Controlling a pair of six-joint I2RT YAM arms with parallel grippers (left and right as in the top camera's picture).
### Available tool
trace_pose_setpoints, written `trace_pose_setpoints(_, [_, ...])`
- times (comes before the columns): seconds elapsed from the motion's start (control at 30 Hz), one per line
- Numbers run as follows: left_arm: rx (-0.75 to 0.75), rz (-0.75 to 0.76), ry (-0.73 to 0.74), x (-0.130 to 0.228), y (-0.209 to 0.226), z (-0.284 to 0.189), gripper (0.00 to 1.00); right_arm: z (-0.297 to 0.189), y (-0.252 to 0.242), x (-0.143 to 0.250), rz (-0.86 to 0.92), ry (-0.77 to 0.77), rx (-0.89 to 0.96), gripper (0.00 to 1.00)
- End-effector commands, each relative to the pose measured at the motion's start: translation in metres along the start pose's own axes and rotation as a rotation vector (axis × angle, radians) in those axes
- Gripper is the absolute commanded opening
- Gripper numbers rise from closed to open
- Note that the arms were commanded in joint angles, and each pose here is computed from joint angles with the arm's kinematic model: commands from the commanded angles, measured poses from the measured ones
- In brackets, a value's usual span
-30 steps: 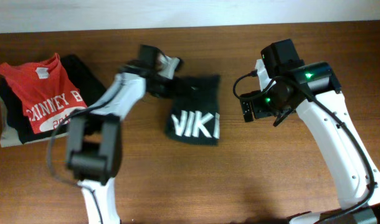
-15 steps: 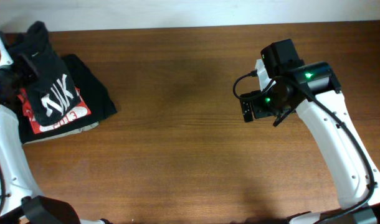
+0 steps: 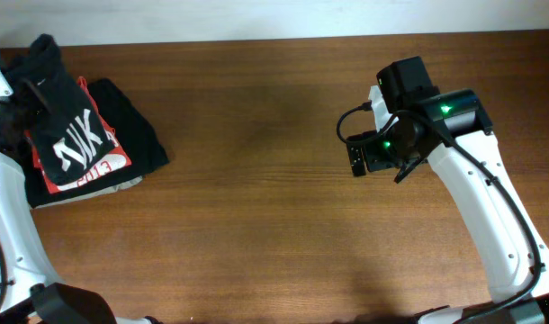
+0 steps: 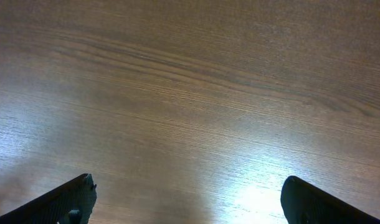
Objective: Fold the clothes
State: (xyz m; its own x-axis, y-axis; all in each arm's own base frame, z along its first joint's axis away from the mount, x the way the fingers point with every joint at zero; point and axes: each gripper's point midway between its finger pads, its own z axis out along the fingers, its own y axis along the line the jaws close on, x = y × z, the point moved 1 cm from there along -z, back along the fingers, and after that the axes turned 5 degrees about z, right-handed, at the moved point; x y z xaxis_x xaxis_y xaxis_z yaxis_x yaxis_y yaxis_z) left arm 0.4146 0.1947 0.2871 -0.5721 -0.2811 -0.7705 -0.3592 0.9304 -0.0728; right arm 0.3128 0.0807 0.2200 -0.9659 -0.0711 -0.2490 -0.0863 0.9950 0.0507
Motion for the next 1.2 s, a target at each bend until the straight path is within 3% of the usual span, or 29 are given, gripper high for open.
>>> trace_pose_setpoints(0.0, [-0.28, 0.003, -0.015, -0.006, 0.049, 0.0, 0.01, -0.003, -0.001, 0.0, 0.005, -0.011, 0.003, 0.99])
trace_pose_setpoints(0.03, [-0.354, -0.005, 0.024, 0.003, 0.066, 0.011, 0.27, -0.003, -0.001, 0.0, 0.005, -0.01, 0.002, 0.99])
trace_pose_setpoints(0.07, [-0.404, -0.058, 0.08, 0.019, 0.083, 0.022, 0.99, -0.003, -0.001, 0.001, 0.004, -0.007, 0.003, 0.99])
trace_pose_setpoints(0.13, [-0.427, -0.169, 0.129, 0.036, 0.092, 0.017, 0.99, -0.003, -0.002, 0.003, 0.005, 0.004, 0.006, 0.99])
trace_pose_setpoints(0.27, [-0.457, -0.123, 0.005, 0.007, 0.064, -0.045, 0.99, -0.003, -0.002, 0.004, 0.005, 0.006, 0.006, 0.99])
trace_pose_setpoints(0.4, [-0.111, 0.072, -0.081, -0.001, -0.087, -0.089, 0.99, -0.003, -0.001, 0.003, 0.005, 0.004, 0.004, 0.99])
trace_pose_setpoints(0.47, [0.032, 0.211, 0.003, 0.032, -0.157, -0.093, 0.99, -0.003, -0.001, 0.003, 0.005, 0.003, 0.0, 0.99])
trace_pose_setpoints(0.57, [0.138, 0.414, 0.157, 0.081, -0.199, -0.095, 0.99, -0.005, 0.004, -0.023, 0.003, -0.105, -0.022, 0.99])
trace_pose_setpoints(0.63, [0.169, 0.487, 0.332, 0.121, -0.192, -0.105, 0.99, -0.007, 0.004, -0.036, 0.009, -0.161, -0.028, 0.99])
trace_pose_setpoints(0.7, [0.113, 0.497, 0.498, 0.151, -0.165, -0.119, 0.99, -0.012, -0.02, -0.047, 0.193, -0.209, -0.025, 0.99])
trace_pose_setpoints(0.77, [0.087, 0.496, 0.554, 0.16, -0.151, -0.132, 0.99, -0.026, -0.05, -0.047, 0.312, -0.244, -0.05, 0.99])
trace_pose_setpoints(0.97, [0.134, 0.382, 0.147, 0.128, -0.133, -0.189, 0.99, -0.091, -0.08, -0.014, 0.404, -0.391, -0.007, 0.99])
trace_pose_setpoints(1.03, [0.131, 0.347, 0.004, 0.136, -0.115, -0.208, 0.99, -0.116, -0.078, -0.003, 0.4, -0.506, -0.012, 0.99])
trace_pose_setpoints(1.17, [0.178, 0.306, -0.12, 0.174, -0.095, -0.226, 0.99, -0.124, -0.083, 0.038, 0.404, -0.656, 0.027, 0.99])
